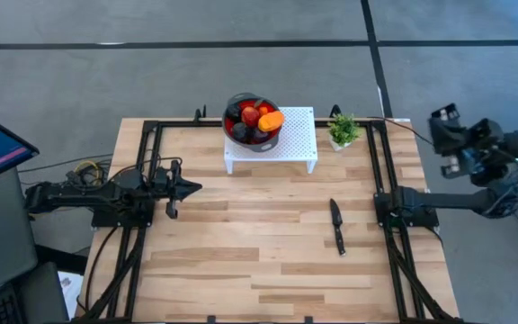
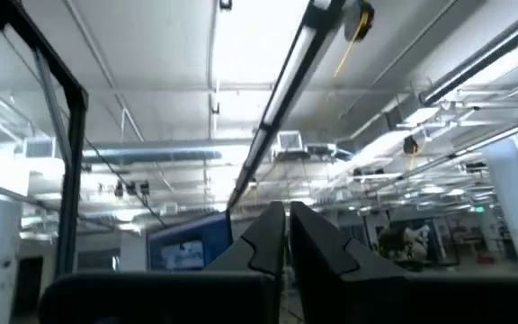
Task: Pick & Place Fruit
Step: Put the knife on the right side of the shelf
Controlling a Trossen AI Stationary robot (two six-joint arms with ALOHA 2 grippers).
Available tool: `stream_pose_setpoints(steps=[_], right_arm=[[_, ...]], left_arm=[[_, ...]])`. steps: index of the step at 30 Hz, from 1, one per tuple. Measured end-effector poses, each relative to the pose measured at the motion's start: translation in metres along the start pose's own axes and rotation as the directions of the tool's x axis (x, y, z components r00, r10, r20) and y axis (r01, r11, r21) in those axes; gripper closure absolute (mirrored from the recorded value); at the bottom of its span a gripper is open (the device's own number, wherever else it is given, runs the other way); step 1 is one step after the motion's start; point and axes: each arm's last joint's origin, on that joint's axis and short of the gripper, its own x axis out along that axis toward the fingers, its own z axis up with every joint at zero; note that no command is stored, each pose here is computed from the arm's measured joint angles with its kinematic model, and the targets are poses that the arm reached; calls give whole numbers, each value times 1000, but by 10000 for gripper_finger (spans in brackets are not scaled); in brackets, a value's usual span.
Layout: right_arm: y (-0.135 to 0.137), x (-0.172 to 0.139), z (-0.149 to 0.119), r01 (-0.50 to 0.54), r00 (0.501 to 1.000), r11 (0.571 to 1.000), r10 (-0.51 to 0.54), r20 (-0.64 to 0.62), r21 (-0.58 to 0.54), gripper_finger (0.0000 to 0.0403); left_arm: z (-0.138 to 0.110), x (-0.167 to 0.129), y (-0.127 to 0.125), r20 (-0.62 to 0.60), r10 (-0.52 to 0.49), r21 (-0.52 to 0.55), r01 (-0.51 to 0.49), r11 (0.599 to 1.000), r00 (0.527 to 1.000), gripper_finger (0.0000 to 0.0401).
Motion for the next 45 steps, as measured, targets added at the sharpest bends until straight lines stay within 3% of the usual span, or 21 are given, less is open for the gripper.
stream_pose_setpoints(steps=[6, 8, 11, 16, 24, 31, 37, 40, 45], right_arm=[[3, 47, -38, 16, 979, 1000, -13, -205, 13, 386], [3, 59, -58, 31, 945, 999, -18, -327, 36, 386], [3, 68, -89, 68, 857, 994, -16, -515, 83, 386], [6, 67, -128, 215, 652, 962, -14, -758, 168, 386], [24, 62, -183, 433, 284, 888, 30, -958, 157, 401], [48, 46, -219, 593, -41, 805, 38, -998, 6, 402], [64, 22, -240, 627, -349, 730, -49, -936, -272, 402], [72, 13, -248, 601, -440, 710, -88, -894, -366, 401], [88, 5, -260, 595, -491, 684, -108, -864, -423, 394]], left_arm=[[1, 0, 0, 6, -1, 0, 1, 1000, 1000, 399], [1, 0, 0, 6, -1, 0, 1, 1000, 1000, 399], [1, 0, 0, 7, -1, 0, 1, 1000, 1000, 399], [1, 0, 0, 9, -1, 0, 1, 1000, 1000, 399], [1, 0, 0, 13, -2, 0, 2, 1000, 1000, 399], [1, 0, 0, 14, -2, 0, 2, 1000, 1000, 399], [1, 0, 0, 14, -2, 0, 2, 1000, 1000, 399], [1, 0, 0, 14, -2, 0, 2, 1000, 1000, 399], [1, 0, 0, 15, -2, 0, 2, 1000, 1000, 399]])
